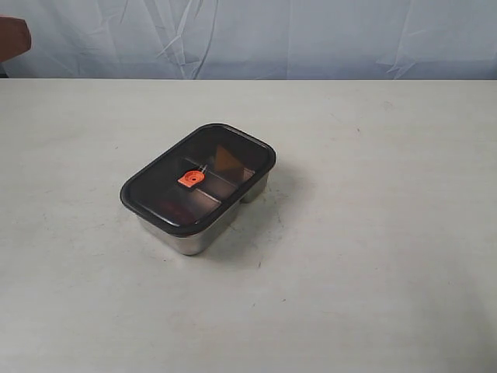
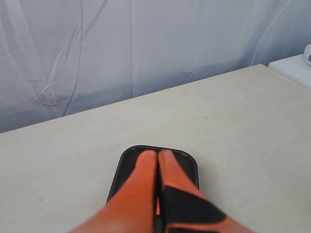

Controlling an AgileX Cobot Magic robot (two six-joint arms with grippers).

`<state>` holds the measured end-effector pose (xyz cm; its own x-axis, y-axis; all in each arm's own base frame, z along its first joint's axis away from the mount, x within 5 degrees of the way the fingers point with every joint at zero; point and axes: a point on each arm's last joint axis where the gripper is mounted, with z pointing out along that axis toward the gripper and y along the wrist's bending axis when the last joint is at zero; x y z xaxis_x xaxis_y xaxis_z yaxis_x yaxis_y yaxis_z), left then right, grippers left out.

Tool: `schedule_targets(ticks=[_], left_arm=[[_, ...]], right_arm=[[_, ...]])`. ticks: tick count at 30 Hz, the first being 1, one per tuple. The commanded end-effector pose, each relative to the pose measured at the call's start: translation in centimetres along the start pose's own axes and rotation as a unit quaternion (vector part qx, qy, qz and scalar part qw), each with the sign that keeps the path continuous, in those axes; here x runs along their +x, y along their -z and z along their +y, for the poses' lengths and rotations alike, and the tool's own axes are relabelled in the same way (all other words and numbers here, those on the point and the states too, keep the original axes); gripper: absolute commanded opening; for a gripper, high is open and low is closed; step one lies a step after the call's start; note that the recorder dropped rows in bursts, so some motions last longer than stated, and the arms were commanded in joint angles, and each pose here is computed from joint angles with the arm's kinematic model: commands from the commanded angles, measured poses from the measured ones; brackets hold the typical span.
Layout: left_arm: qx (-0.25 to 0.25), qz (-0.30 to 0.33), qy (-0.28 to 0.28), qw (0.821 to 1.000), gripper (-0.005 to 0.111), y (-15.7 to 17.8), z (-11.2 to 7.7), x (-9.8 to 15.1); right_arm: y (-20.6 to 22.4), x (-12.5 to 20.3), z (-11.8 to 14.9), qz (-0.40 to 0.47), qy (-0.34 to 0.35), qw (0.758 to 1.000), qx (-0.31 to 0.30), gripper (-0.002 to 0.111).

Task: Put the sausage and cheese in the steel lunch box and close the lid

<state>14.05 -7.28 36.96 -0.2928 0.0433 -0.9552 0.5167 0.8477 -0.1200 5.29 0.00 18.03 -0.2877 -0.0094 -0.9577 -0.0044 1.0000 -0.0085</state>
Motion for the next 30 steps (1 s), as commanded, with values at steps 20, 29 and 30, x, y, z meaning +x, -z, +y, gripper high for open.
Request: schedule_targets(ticks=[20,29,30], left_arm=[[-0.035,-0.019,-0.050,0.998,0.000,2.2,0.2,0.7],[-0.211,-0.096,-0.040,0.972,0.000,10.0,0.8,7.5],[-0.229,-0.101,-0.038,0.968,0.000,10.3,0.7,8.1]], right_arm=[[0.0,-0.1,0.0,-0.011,-0.007,1.000,0.000,-0.001],[0.0,-0.1,0.0,-0.011,-0.007,1.000,0.000,-0.001],[0.0,-0.1,0.0,-0.011,-0.007,1.000,0.000,-0.001]])
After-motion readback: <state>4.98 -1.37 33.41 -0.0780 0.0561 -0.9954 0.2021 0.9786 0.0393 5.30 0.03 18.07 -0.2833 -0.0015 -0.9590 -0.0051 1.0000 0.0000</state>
